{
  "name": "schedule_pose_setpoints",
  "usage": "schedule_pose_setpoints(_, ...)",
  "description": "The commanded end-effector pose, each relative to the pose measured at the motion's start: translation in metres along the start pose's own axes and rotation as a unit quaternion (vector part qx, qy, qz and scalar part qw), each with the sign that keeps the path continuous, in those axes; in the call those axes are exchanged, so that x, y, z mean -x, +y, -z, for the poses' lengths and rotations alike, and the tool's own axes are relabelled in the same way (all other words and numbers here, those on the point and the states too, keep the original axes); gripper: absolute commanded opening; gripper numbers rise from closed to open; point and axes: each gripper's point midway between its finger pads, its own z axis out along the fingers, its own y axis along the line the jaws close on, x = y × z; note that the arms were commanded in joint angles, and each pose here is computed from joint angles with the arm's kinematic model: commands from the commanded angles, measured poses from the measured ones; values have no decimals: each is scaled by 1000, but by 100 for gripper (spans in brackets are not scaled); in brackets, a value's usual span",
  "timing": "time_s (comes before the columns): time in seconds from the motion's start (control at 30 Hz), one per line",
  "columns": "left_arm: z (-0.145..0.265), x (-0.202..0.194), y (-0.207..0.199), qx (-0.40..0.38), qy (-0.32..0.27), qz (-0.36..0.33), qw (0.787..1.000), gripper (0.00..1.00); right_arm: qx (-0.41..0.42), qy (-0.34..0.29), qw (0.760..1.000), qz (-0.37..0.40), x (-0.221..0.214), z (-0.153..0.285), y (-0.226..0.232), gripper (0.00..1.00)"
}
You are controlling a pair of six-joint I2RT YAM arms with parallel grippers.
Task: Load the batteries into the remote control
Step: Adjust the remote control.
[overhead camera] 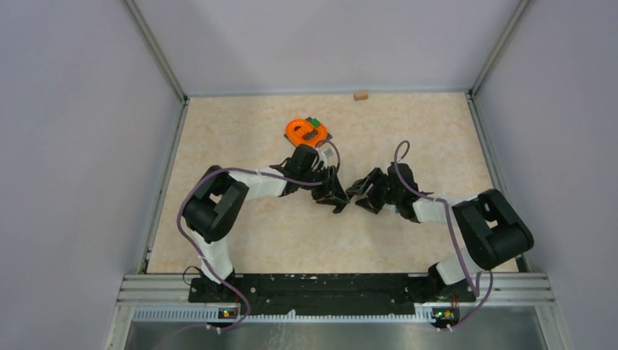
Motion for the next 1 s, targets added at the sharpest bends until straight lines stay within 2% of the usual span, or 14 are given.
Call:
schedule_pose_setpoints(0.0,8,8,-24,-44,-21,-19,999,16,55,-2,998,-7,2,-10,31,56)
schedule_pose_setpoints(0.17,13,16,-24,-40,-60,-36,997,17,59,10,998,-1,-5,-18,35,33)
schedule_pose_setpoints(0.27,15,20,-25,-39,-72,-42,996,19,57,8,998,7,-6,-19,38,15)
schedule_pose_setpoints(0.37,18,21,-30,-44,-76,-51,995,24,50,-3,998,29,-3,-17,41,5)
schedule_pose_setpoints(0.47,21,22,-34,-46,-79,-60,994,38,52,-16,997,54,3,-13,49,0)
schedule_pose_setpoints(0.57,28,26,-42,-49,-87,-79,992,59,49,-38,994,87,11,-8,56,0)
schedule_pose_setpoints(0.7,50,38,-50,-42,-121,-148,981,82,43,-68,988,132,21,5,62,0)
schedule_pose_setpoints(0.87,79,60,-65,-59,-166,-181,968,92,73,-88,973,199,24,24,84,0)
schedule_pose_setpoints(0.97,84,70,-78,-65,-180,-186,964,90,105,-92,953,270,14,32,104,0)
